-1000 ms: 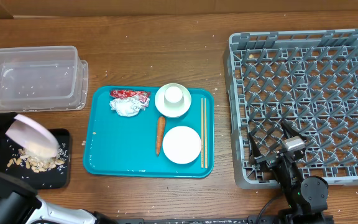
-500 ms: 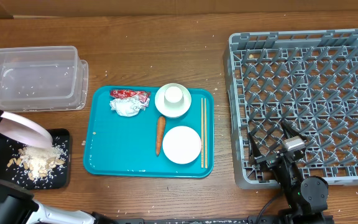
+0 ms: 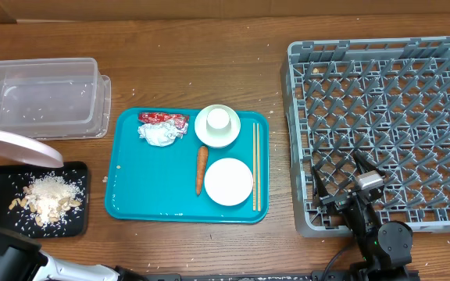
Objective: Sort waste into correct bins and load items into the dishwasher
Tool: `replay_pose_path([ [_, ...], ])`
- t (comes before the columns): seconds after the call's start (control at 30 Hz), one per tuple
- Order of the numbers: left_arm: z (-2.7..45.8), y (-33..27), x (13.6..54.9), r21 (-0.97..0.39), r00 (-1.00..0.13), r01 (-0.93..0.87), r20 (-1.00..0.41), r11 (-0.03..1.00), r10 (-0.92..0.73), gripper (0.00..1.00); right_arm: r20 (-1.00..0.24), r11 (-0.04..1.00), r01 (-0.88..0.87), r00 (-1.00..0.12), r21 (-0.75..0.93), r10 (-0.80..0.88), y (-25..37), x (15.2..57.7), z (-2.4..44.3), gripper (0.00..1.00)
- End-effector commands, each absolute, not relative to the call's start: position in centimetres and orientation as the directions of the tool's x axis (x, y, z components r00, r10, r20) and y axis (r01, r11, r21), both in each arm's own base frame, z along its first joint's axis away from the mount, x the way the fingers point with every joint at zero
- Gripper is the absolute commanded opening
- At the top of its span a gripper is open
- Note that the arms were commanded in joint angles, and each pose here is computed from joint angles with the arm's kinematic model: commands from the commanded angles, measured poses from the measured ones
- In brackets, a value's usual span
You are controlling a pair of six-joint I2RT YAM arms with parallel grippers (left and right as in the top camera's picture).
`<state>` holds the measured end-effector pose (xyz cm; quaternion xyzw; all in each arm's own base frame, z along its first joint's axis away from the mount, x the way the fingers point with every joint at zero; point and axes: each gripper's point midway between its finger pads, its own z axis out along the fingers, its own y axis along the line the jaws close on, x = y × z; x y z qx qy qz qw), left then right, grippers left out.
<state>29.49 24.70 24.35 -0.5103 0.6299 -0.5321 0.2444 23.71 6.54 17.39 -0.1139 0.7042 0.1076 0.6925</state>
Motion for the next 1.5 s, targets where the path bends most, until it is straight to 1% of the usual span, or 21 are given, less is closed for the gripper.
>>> replay_pose_path([
  [0.0, 25.7, 24.3, 29.0, -0.927, -0.364, -0.365, 0.230, -0.089, -0.903, 0.04, -1.000, 0.953, -0.304, -0.010, -0.007, -0.011, 6.4, 23.7, 17.2, 1.00],
  [0.13, 26.0, 23.6, 28.6, -0.924, -0.374, -0.368, 0.247, -0.101, -0.894, 0.04, -1.000, 0.953, -0.304, -0.010, -0.007, -0.011, 6.4, 23.7, 17.2, 1.00],
  [0.23, 26.5, 22.5, 28.3, -0.931, -0.402, -0.357, 0.228, -0.078, -0.887, 0.04, -1.000, 0.953, -0.304, -0.010, -0.007, -0.011, 6.4, 23.7, 17.2, 1.00],
  [0.33, 27.1, 21.8, 27.9, -0.925, -0.403, -0.369, 0.246, -0.090, -0.881, 0.04, -1.000, 0.953, -0.304, -0.010, -0.007, -0.011, 6.4, 23.7, 17.2, 1.00],
  [0.37, 27.4, 21.6, 27.8, -0.926, -0.404, -0.371, 0.236, -0.077, -0.884, 0.04, -1.000, 0.953, -0.304, -0.010, -0.007, -0.011, 6.4, 23.7, 17.2, 1.00],
  [0.5, 27.9, 20.4, 26.7, -0.904, -0.415, -0.426, 0.156, 0.039, -0.896, 0.04, -1.000, 0.953, -0.304, -0.010, -0.007, -0.011, 6.4, 23.7, 17.2, 1.00],
  [0.57, 27.9, 19.7, 26.1, -0.875, -0.406, -0.479, 0.143, 0.077, -0.903, 0.04, -1.000, 0.953, -0.304, -0.010, -0.007, -0.011, 6.4, 23.7, 17.2, 1.00],
  [0.73, 29.0, 15.4, 26.5, -0.819, -0.488, -0.523, 0.060, 0.237, -0.871, 0.04, -1.000, 0.953, -0.304, -0.010, -0.007, -0.011, 6.4, 23.7, 17.2, 1.00],
  [0.8, 28.7, 13.8, 27.0, -0.768, -0.516, -0.562, 0.034, 0.308, -0.856, 0.04, -1.000, 0.953, -0.304, -0.010, -0.007, -0.011, 6.4, 23.7, 17.2, 1.00],
  [0.93, 27.0, 9.6, 27.8, -0.594, -0.619, -0.629, -0.008, 0.501, -0.786, 0.04, -1.000, 0.953, -0.304, -0.010, -0.007, -0.011, 6.4, 23.7, 17.2, 1.00],
  [1.07, 25.3, 4.7, 27.7, -0.408, -0.752, -0.596, -0.019, 0.691, -0.659, 0.04, -1.000, 0.953, -0.304, -0.010, -0.007, -0.011, 6.4, 23.7, 17.2, 1.00],
  [1.13, 24.6, 3.0, 27.7, -0.308, -0.788, -0.576, -0.036, 0.757, -0.614, 0.04, -1.000, 0.953, -0.304, -0.010, -0.007, -0.011, 6.4, 23.7, 17.2, 1.00],
  [1.2, 24.0, 1.5, 27.8, -0.207, -0.817, -0.551, -0.064, 0.809, -0.573, 0.04, -1.000, 0.953, -0.304, -0.010, -0.007, -0.011, 6.4, 23.7, 17.2, 1.00],
  [1.3, 23.6, -0.2, 27.9, -0.086, -0.842, -0.520, -0.116, 0.850, -0.527, 0.04, -1.000, 0.953, -0.304, -0.010, -0.007, -0.011, 6.4, 23.7, 17.2, 1.00],
  [1.47, 22.9, -4.0, 28.5, -0.024, -0.886, -0.431, -0.178, 0.902, -0.428, 0.04, -1.000, 0.953, -0.304, -0.010, -0.007, -0.011, 6.4, 23.7, 17.2, 1.00],
])
